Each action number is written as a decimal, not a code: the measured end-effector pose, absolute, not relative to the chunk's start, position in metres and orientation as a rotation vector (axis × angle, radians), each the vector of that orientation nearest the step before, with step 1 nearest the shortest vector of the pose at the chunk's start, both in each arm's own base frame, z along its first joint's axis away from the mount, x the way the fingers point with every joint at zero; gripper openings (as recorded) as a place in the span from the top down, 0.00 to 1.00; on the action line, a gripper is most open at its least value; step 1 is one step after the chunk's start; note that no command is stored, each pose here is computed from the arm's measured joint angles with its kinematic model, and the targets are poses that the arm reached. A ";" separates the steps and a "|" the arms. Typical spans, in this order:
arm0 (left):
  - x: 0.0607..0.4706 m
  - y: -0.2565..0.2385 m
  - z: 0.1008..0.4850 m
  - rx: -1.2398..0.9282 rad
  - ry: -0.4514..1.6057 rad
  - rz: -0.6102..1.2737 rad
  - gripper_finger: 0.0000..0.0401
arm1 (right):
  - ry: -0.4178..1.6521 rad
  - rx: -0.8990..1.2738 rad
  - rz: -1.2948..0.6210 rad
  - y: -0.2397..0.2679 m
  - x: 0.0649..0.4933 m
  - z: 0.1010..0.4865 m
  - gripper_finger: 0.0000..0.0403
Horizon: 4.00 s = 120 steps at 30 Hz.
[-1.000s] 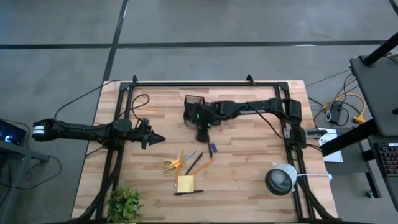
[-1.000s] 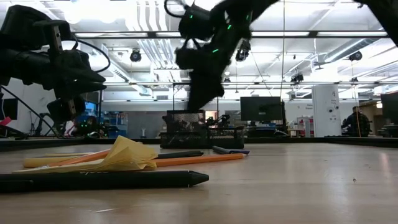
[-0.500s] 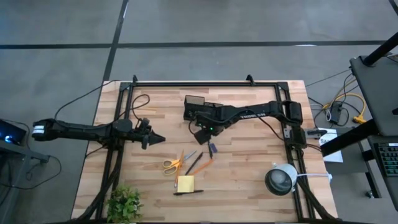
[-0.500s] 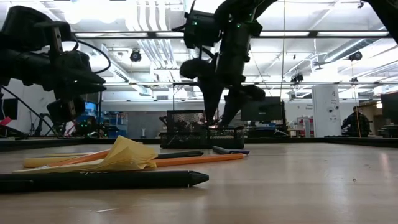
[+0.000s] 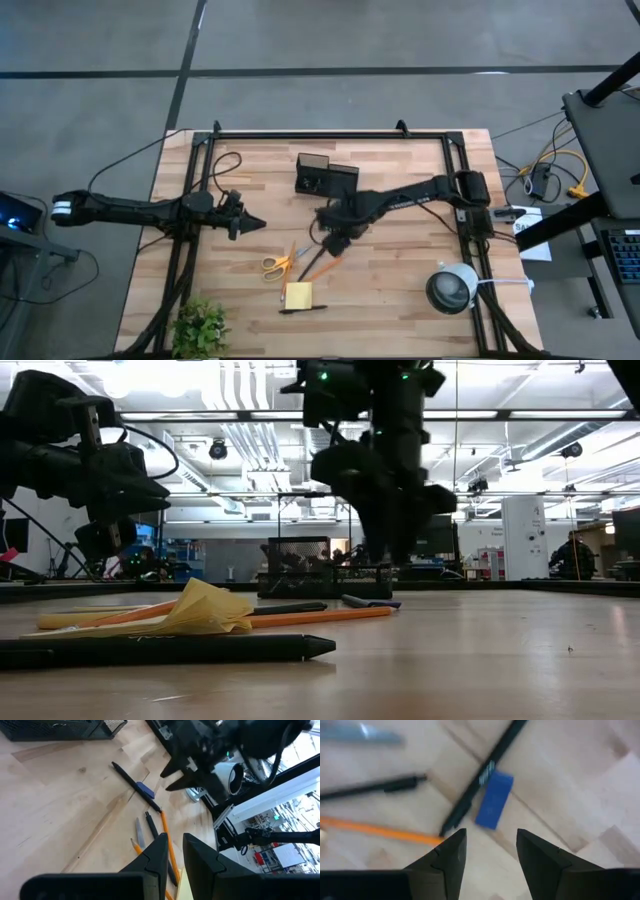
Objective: Pick and place office supplies into organizer
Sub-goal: Put the blue eraser into the desk organizer, then put the left orange pencil into the desk organizer
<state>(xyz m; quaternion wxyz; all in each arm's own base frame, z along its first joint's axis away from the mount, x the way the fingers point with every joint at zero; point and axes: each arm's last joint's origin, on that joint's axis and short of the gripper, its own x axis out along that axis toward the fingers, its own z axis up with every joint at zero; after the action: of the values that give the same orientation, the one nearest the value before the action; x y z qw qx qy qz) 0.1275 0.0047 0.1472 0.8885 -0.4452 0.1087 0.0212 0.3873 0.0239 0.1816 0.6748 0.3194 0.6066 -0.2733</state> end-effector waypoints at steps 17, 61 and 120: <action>0.128 0.005 0.148 -0.925 0.223 0.038 0.89 | 1.219 0.935 -0.811 0.020 0.388 0.167 0.65; 0.128 0.005 0.150 -0.928 0.205 0.028 0.89 | 1.365 0.719 -0.720 0.034 0.404 0.127 0.81; 0.130 0.005 0.162 -1.008 0.086 -0.027 0.89 | 1.610 0.654 -0.362 -0.051 0.443 0.215 0.56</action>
<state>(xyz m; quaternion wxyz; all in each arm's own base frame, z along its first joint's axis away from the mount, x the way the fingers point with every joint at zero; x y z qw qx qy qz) 0.1298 0.0047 0.1623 0.8746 -0.4829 0.0413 -0.0128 0.4433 -0.0515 0.2152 0.6313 0.2856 0.7035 -0.1582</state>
